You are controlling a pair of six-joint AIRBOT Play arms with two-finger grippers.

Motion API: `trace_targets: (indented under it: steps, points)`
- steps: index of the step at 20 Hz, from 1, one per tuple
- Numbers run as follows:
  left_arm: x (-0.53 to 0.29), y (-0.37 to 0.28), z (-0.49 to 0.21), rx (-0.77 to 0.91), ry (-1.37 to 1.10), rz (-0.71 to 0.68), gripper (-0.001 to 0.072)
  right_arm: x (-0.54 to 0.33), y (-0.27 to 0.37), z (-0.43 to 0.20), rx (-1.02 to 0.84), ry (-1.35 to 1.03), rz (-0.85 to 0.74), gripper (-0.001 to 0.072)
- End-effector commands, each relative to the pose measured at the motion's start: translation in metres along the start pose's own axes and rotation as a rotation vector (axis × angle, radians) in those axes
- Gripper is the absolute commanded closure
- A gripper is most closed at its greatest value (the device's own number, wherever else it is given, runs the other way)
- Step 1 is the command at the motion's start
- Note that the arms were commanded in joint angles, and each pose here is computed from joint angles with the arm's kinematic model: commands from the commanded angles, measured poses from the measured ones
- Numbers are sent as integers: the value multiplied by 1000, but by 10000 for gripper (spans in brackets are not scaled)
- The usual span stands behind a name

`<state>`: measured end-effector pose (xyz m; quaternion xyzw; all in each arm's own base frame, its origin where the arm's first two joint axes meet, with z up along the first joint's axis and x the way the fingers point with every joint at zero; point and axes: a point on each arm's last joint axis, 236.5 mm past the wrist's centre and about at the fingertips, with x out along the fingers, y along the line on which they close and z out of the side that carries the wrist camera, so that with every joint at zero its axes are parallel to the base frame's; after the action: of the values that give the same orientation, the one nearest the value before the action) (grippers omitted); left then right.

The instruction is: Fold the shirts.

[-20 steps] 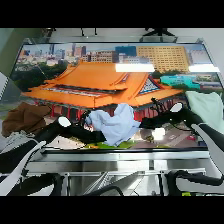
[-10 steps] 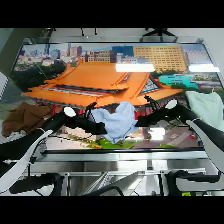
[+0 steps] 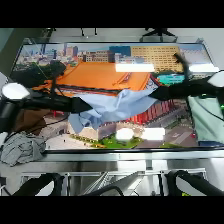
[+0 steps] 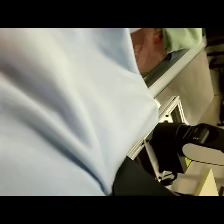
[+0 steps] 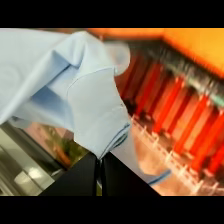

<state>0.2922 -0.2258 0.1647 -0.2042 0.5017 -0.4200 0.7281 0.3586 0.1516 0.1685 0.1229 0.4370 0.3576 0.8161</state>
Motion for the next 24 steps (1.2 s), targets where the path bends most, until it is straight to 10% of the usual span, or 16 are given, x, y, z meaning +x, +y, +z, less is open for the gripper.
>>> trace_targets:
  steps: [1, 8, 21, 22, 23, 24]
  points:
    - [-68, -63, 14, 144, -141, 14, 692, -100, 80, 36, -226, -257, -73, 698]
    - [-105, -114, -5, 259, -240, 29, 691, -211, 144, 25, -482, -575, -348, 698]
    - [71, 125, -46, -256, 248, -13, 688, 42, -107, -84, 187, 96, -251, 698]
    - [80, 144, -39, -264, 245, -8, 561, 56, -121, -92, 210, 125, -251, 697]
    - [84, 158, -32, -275, 240, -4, 190, 69, -132, -99, 239, 151, -244, 697]
    - [86, 171, -22, -290, 230, 0, 1, 78, -142, -104, 261, 168, -248, 698]
